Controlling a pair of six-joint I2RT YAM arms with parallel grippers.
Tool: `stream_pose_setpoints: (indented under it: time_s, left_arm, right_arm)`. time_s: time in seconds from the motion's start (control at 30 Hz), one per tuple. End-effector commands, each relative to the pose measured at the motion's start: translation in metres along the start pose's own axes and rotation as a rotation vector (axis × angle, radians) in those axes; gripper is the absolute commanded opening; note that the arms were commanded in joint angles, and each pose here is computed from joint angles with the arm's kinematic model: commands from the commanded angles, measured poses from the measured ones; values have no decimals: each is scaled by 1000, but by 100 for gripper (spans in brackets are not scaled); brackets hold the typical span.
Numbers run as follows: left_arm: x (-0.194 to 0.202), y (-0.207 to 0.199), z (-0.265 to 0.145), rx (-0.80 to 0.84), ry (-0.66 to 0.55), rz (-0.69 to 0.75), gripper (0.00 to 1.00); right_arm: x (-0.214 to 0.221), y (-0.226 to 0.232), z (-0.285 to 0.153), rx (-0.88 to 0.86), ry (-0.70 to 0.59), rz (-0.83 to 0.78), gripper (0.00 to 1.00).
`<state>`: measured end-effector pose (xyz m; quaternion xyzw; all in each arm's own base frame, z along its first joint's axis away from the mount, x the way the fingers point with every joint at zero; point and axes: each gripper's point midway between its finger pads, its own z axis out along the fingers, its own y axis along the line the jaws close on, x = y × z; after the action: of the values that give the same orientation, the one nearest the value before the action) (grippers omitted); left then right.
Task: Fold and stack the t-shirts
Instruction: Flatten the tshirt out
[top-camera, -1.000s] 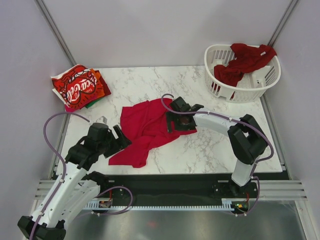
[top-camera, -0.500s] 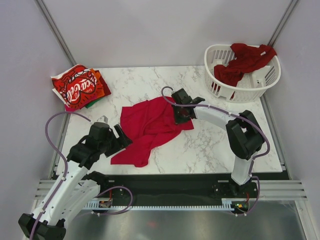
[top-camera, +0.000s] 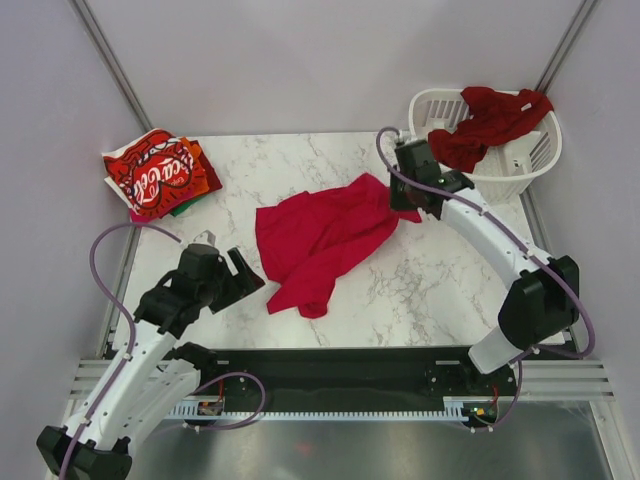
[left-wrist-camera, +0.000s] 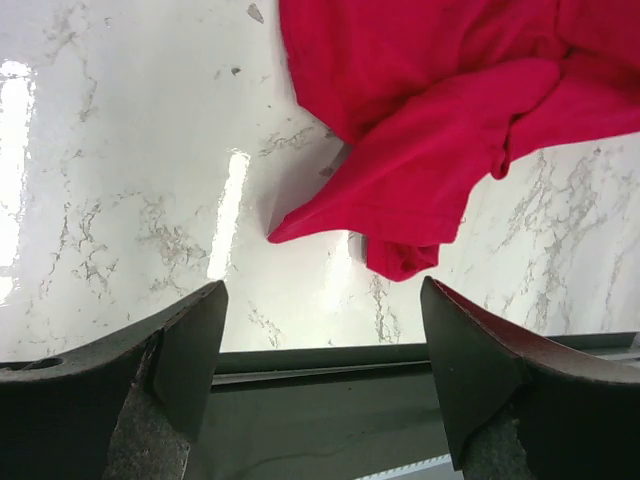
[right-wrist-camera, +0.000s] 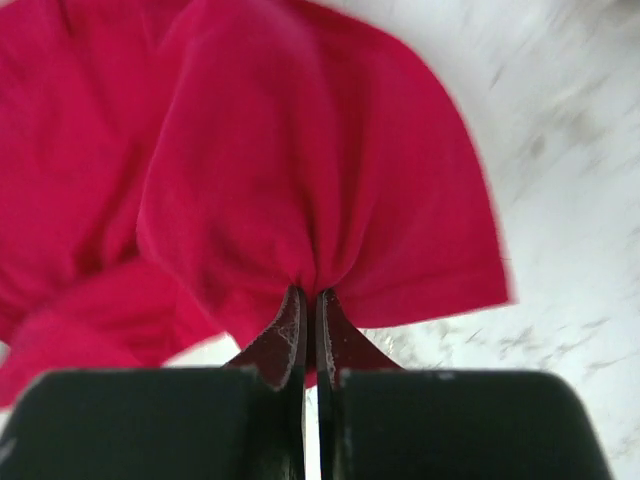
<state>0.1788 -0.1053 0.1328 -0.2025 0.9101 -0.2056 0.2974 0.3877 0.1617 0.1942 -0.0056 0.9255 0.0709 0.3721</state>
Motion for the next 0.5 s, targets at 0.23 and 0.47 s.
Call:
stream_pose_setpoints:
  time_s: [0.23, 0.47]
  left_arm:
    - [-63, -35, 18, -37, -122, 84, 85]
    - [-106, -70, 83, -71, -136, 115, 72]
  right_arm:
    - [191, -4, -26, -56, 370, -17, 0]
    - [208, -13, -64, -68, 333, 55, 75]
